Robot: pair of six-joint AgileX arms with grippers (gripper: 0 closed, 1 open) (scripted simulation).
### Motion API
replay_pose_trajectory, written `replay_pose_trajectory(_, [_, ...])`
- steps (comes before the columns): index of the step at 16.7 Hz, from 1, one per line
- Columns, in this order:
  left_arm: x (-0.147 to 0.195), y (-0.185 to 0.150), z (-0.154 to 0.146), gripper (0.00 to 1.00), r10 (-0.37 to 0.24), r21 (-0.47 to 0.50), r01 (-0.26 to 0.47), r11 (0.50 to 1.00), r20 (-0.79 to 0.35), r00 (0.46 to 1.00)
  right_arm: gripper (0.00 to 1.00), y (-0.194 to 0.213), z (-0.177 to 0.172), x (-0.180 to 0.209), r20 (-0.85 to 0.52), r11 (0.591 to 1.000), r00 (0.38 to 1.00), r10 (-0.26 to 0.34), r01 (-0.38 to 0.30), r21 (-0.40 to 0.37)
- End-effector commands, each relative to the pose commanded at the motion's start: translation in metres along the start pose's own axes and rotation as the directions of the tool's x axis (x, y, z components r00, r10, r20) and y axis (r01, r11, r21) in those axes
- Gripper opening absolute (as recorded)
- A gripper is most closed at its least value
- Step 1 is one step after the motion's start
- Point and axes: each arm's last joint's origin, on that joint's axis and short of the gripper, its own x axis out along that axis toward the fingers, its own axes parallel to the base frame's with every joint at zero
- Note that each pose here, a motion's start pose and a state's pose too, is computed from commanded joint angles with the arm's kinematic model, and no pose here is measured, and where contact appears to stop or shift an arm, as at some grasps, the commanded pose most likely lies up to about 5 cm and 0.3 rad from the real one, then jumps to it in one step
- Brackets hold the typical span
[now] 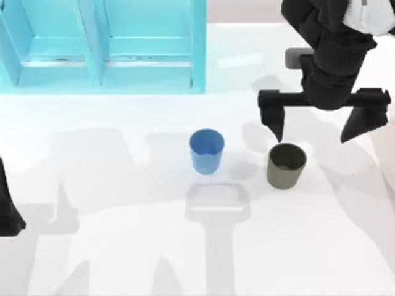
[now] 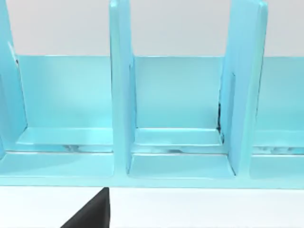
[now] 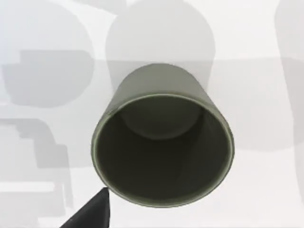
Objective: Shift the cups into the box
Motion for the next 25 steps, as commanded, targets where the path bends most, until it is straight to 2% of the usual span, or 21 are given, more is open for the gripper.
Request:
replay_pose_trajectory(5, [0.000,0.000,0.000,1.00,0.000,0.000,0.000,1.000,0.000,1.000,1.00,0.000,-0.001,0.059,0.006,1.000,1.000,0.003,-0.003,0.000])
replay_pose_trajectory(10, [0.000,0.000,0.000,1.00,0.000,0.000,0.000,1.000,0.000,1.000,1.00,0.000,-0.003,0.067,0.002,1.000,1.000,0.001,-0.001,0.000])
replay_pose_trajectory(23, [0.000,0.000,0.000,1.00,0.000,0.000,0.000,1.000,0.000,1.000,0.02,0.000,-0.003,0.067,0.002,1.000,1.000,0.001,-0.001,0.000])
replay_pose_trajectory(25, [0.000,0.000,0.000,1.00,0.000,0.000,0.000,1.000,0.000,1.000,0.00,0.000,-0.003,0.067,0.002,1.000,1.000,0.001,-0.001,0.000])
